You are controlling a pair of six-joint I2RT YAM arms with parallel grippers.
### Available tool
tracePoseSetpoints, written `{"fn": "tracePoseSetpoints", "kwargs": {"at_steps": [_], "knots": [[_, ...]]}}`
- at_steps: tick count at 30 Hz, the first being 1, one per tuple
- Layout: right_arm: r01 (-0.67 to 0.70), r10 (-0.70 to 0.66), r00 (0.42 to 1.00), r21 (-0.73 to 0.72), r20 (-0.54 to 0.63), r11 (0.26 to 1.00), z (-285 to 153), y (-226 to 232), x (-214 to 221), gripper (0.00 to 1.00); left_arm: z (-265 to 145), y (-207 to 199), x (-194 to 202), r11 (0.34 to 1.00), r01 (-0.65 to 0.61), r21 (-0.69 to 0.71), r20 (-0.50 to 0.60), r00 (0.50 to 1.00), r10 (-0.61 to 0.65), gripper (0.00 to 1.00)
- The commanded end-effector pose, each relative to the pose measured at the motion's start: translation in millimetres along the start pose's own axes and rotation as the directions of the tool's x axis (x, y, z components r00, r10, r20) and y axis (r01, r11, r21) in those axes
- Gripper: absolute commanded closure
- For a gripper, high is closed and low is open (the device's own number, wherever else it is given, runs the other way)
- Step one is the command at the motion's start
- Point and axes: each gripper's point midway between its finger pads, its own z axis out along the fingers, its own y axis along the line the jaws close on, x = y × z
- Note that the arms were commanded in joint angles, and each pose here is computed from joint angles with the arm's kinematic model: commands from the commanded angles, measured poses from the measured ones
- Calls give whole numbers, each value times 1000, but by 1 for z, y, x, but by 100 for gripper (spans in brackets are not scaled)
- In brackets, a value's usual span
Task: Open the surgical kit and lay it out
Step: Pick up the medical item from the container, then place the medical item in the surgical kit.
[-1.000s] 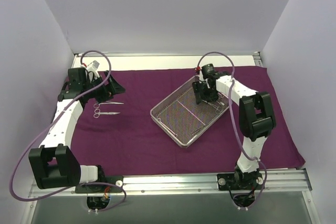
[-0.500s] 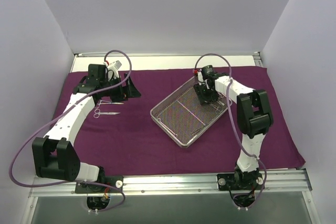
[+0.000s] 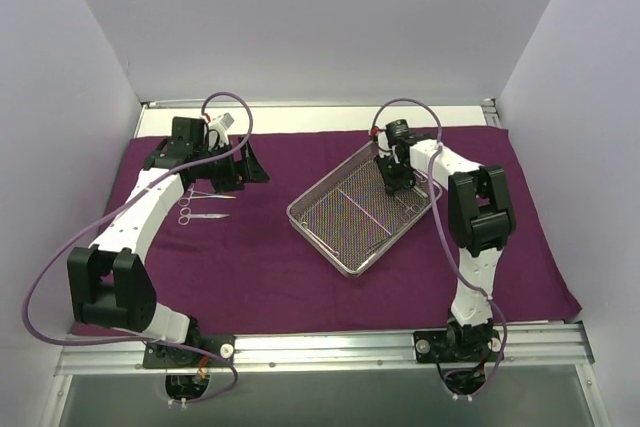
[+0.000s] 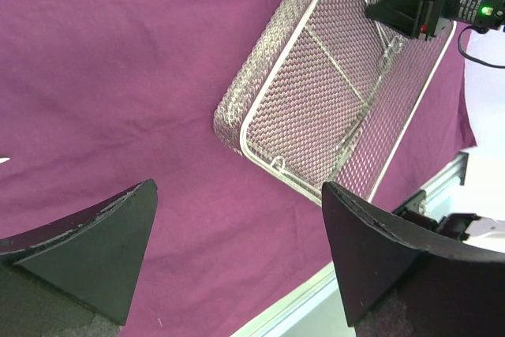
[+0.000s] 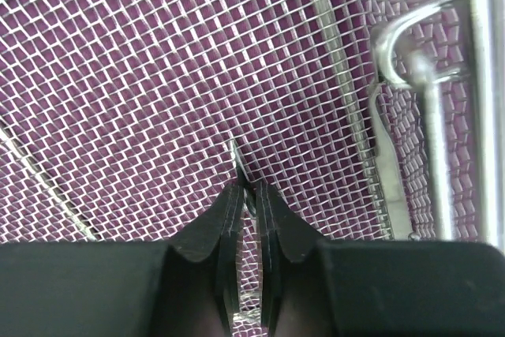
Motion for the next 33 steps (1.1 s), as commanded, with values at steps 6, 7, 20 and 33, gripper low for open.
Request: {"fn": "tracePoseSetpoints", "kwargs": {"at_steps": [6,7,20,33], "knots": [[-48,40,998,203,45,978,-28,-3,-18,100,8,-20,-14,994,-3,112,-11,1000,5,6],[-62,49,997,214,64,975,-40,-5,-22,100,8,-21,-16,993,-8,117,-3,1000,8,6],[-367,365,909,-29,200,930,-94,44,-54,100,11,-50,-12,975,56,216,-4,998,-57,11],[-410,488,844,-319,224,855,-150,103,-98,100,41,-126,12,945,-21,327,-41,999,36,25]]}}
